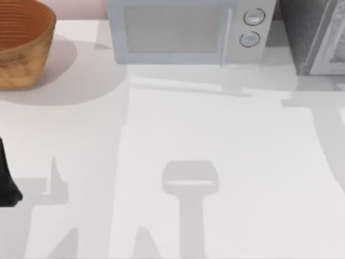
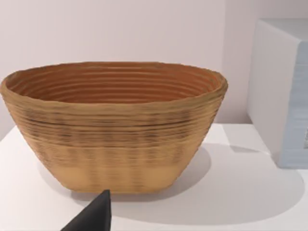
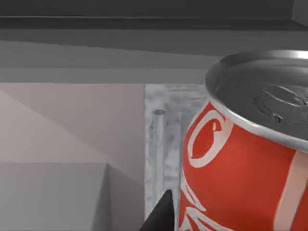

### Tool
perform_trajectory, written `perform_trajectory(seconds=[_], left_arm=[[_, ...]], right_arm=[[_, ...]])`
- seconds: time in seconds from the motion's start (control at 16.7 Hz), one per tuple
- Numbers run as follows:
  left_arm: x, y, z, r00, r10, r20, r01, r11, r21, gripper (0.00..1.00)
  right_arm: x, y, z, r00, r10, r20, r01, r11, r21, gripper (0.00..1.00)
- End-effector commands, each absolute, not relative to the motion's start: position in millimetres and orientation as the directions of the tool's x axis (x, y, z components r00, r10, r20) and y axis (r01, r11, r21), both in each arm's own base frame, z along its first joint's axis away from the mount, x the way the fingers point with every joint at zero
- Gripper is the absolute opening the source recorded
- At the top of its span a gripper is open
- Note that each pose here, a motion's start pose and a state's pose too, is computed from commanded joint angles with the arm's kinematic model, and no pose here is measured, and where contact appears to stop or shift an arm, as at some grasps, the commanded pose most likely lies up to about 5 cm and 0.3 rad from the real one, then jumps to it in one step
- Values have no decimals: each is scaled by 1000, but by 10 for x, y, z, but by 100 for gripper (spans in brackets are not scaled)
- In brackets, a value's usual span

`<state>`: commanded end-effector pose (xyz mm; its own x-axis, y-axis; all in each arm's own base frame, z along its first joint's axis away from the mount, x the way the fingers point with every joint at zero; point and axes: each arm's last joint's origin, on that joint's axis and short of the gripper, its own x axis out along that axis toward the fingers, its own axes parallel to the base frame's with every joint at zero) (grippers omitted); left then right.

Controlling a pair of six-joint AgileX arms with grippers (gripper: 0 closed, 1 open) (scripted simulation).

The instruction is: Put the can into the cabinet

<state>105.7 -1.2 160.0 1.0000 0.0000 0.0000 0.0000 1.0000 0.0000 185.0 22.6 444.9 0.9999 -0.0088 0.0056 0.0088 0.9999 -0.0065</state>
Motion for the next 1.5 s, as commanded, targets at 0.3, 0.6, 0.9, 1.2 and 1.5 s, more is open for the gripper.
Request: perform_trajectory(seconds=[0.3,0.6,0.9,1.2,1.5], left_arm=[[1057,-12,1600,1000,0,0,0,1000,0,100],[1057,-12,1600,1000,0,0,0,1000,0,100],[1057,-12,1600,1000,0,0,0,1000,0,100],[1057,-12,1600,1000,0,0,0,1000,0,100],[1057,-12,1600,1000,0,0,0,1000,0,100]], right_arm=[[2167,328,4793,1000,-4,1,4,1000,-3,0],[2496,444,5061,1000,-3,-1,3,1000,-1,0],[2563,475,5106,1000,1,0,-1,1000,2,0],[2578,466,5108,1000,-2,-1,2,1000,4,0],[2776,487,5247,1000,-2,7,2,1000,5,0]])
